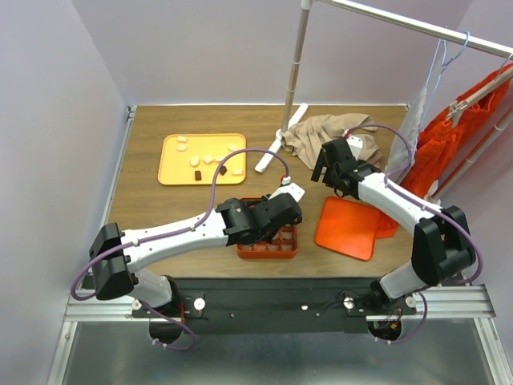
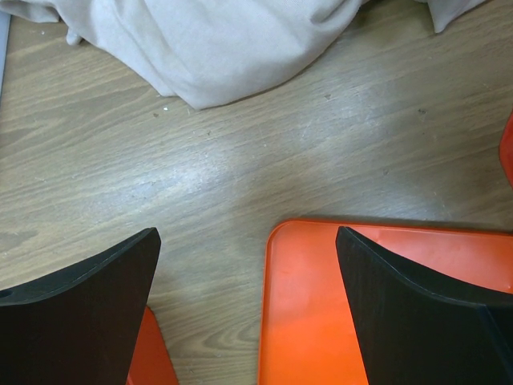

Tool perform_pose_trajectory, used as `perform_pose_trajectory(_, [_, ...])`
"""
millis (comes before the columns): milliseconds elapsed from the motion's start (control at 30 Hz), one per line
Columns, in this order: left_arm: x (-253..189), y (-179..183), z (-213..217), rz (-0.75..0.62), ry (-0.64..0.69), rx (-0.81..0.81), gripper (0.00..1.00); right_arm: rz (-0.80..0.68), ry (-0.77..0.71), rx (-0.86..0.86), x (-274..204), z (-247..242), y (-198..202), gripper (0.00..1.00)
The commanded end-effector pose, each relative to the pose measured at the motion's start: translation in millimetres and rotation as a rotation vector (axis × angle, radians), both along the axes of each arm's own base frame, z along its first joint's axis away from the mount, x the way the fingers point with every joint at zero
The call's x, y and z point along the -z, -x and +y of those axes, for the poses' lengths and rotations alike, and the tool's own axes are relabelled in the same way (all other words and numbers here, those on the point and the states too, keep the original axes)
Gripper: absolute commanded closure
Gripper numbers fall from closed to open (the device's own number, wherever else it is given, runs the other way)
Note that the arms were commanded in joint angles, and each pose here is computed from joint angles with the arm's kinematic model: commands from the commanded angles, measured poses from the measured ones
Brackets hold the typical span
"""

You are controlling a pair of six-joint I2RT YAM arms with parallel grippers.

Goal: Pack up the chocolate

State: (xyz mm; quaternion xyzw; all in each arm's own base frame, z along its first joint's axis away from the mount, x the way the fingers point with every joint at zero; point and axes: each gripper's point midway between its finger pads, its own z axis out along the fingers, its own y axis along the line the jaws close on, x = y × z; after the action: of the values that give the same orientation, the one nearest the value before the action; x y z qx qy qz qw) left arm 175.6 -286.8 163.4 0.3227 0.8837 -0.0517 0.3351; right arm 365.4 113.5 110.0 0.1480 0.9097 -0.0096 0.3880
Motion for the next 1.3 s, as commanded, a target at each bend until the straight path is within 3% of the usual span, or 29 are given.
perform_pose_trajectory(0, [-11.5,0.9,-3.0,-0.017,0.029,0.019,0.60,0.016,-0.006,0.005,5.1,0.9,-2.7,0.00])
perform_pose_trajectory(567, [-33.4,-4.6,-7.0,-0.051,0.070,0.002,0.59,0.023,-0.019,-0.005,6.6,6.9,-7.2,0.00])
perform_pose_trajectory(1267, [-7.8,-0.5,5.2,-0.026,-0.008,0.004,0.59,0.033,-0.018,-0.006,11.3,7.4,-6.0,0.00])
